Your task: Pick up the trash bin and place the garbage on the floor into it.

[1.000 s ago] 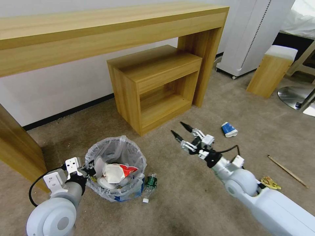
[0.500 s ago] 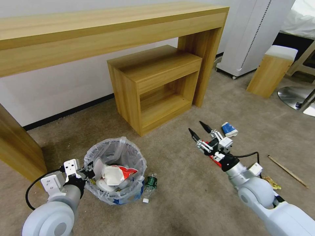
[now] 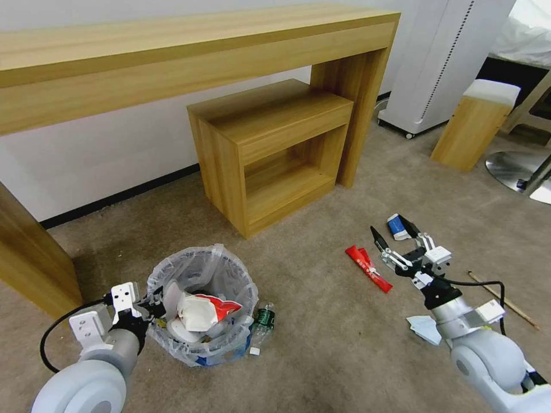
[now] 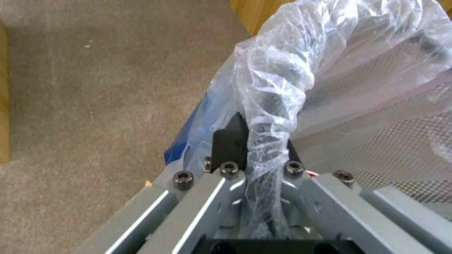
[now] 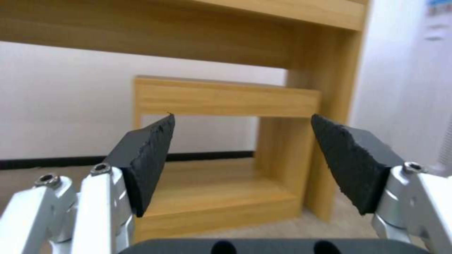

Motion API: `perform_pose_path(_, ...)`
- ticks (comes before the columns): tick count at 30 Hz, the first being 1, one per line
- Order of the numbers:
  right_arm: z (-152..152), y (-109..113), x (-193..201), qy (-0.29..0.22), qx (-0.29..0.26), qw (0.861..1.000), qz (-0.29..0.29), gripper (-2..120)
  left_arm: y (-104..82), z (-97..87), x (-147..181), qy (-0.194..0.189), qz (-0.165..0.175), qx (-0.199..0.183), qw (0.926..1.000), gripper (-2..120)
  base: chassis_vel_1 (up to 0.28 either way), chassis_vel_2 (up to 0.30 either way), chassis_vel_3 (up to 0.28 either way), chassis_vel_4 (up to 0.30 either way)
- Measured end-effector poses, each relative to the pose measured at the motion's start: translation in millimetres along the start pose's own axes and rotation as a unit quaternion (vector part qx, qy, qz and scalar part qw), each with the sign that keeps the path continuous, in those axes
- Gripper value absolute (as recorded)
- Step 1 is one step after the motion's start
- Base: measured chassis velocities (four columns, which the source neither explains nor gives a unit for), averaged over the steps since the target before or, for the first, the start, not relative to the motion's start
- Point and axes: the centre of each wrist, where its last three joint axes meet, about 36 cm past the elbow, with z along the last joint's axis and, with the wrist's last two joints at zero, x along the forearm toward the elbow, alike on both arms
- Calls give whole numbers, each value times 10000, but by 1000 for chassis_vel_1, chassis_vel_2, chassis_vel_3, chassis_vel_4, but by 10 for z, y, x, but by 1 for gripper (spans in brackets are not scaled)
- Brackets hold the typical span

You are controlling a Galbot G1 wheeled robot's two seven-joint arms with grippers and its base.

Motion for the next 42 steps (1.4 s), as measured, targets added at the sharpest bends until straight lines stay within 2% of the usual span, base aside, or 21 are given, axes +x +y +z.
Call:
perform_pose_path(5,19,4,102,226,-100,9989,402,80,13,-16,-47,14,36,2,10000,1,0,0,0,0)
perform_pose_path(9,27,19,180,531,-380,9956,667,86,9,-11,-75,41,66,13,10000,1,0,0,0,0)
perform_pose_path(12,117,47,283,839,-893,9894,781,91,20,12,-118,80,47,21,10000,1,0,0,0,0)
perform_pose_path(13,117,47,283,839,-893,9894,781,91,20,12,-118,80,47,21,10000,1,0,0,0,0)
perform_pose_path(15,190,125,279,954,-1716,9770,836,92,27,19,-140,85,35,40,10000,1,0,0,0,0)
perform_pose_path(17,201,136,268,959,-1858,9743,836,93,29,22,-143,84,30,48,9999,1,0,0,0,0)
perform_pose_path(19,258,172,217,1030,-2230,9652,897,98,38,26,-145,81,14,67,9999,1,0,0,0,0)
perform_pose_path(21,276,177,207,1063,-2280,9634,924,99,41,26,-145,78,11,69,9999,1,0,0,0,0)
perform_pose_path(25,409,191,155,1415,-2617,9484,1094,100,57,30,-164,84,-13,95,9999,1,0,0,0,0)
perform_pose_path(28,441,197,161,1510,-2664,9455,1110,100,65,41,-177,101,-31,103,9999,1,0,0,0,0)
perform_pose_path(31,520,200,205,1881,-2902,9313,1143,100,72,56,-225,110,-55,152,9998,1,0,0,0,0)
perform_pose_path(34,601,185,256,2100,-3014,9233,1121,100,74,65,-254,120,-59,173,9998,1,0,0,0,0)
perform_pose_path(42,877,106,427,2309,-3123,9167,939,100,61,111,-307,161,-48,227,9996,1,0,0,0,0)
